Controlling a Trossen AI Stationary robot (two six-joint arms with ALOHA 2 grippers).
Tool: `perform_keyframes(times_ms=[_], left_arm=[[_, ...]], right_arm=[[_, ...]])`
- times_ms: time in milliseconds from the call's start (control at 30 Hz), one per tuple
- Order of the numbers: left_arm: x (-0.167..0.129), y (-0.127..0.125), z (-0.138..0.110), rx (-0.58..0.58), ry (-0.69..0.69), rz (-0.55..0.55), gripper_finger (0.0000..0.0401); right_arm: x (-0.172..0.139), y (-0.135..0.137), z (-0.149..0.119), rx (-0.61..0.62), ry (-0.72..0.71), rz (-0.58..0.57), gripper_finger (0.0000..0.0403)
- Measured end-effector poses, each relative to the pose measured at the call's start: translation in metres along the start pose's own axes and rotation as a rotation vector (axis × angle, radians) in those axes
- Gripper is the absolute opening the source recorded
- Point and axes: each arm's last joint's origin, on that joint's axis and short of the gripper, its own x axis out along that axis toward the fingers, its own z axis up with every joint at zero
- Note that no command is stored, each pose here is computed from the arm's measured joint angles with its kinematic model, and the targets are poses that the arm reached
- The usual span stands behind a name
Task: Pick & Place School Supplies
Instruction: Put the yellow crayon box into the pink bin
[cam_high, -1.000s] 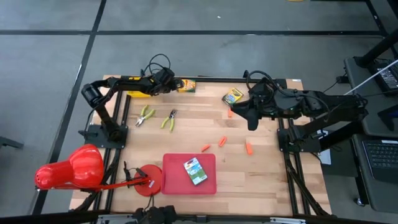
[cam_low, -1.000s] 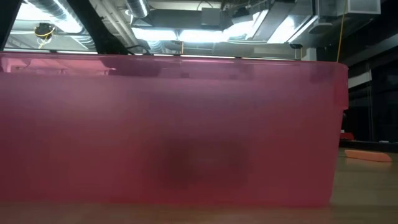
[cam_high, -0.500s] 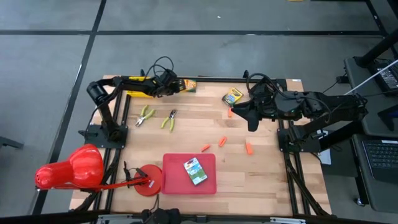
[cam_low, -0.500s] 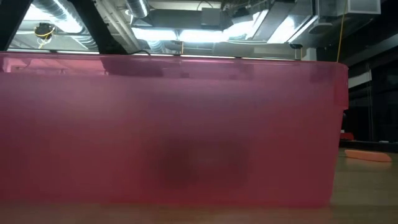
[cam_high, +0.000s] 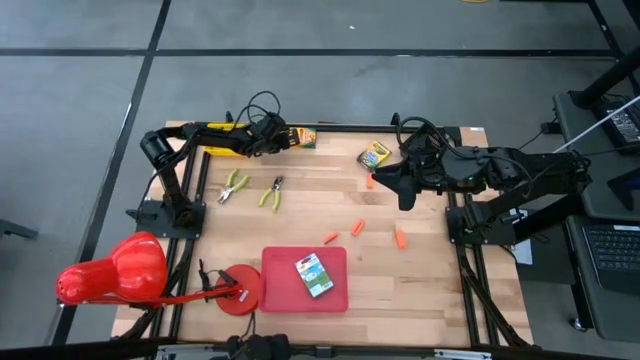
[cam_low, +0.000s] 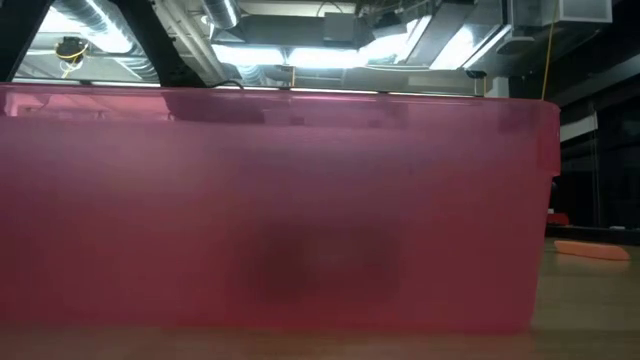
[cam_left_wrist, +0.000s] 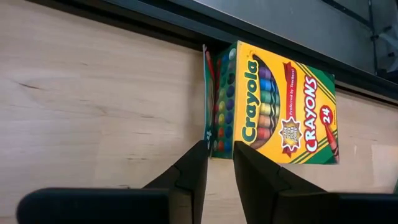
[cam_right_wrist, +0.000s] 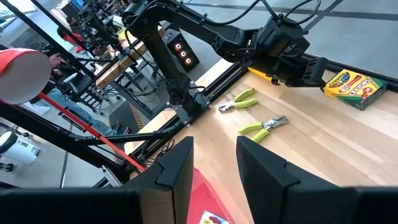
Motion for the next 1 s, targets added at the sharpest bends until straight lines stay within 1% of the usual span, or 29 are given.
perform_keyframes(times_ms=[200,367,667,1000], left_arm=[[-0.006,-0.002,0.001,0.003,-0.001,-0.011,0.0077],[-0.014,-0.004,0.005,0.019,-0.029,-0.014,0.0079],[-0.01,-0.002,0.003,0.041,-0.021,0.0,0.0079],[-0.007,-0.001,0.005,0.059,-0.043,0.014,0.0079]], right_arm=[[0.0,0.0,0.0,0.003,0.0,0.0,0.0127],[0.0,0.0,0.0,0.008,0.0,0.0,0.0127],[0.0,0.0,0.0,0.001,0.0,0.0,0.0127],[0.0,0.001,-0.001,-0.001,0.007,0.007,0.0127]])
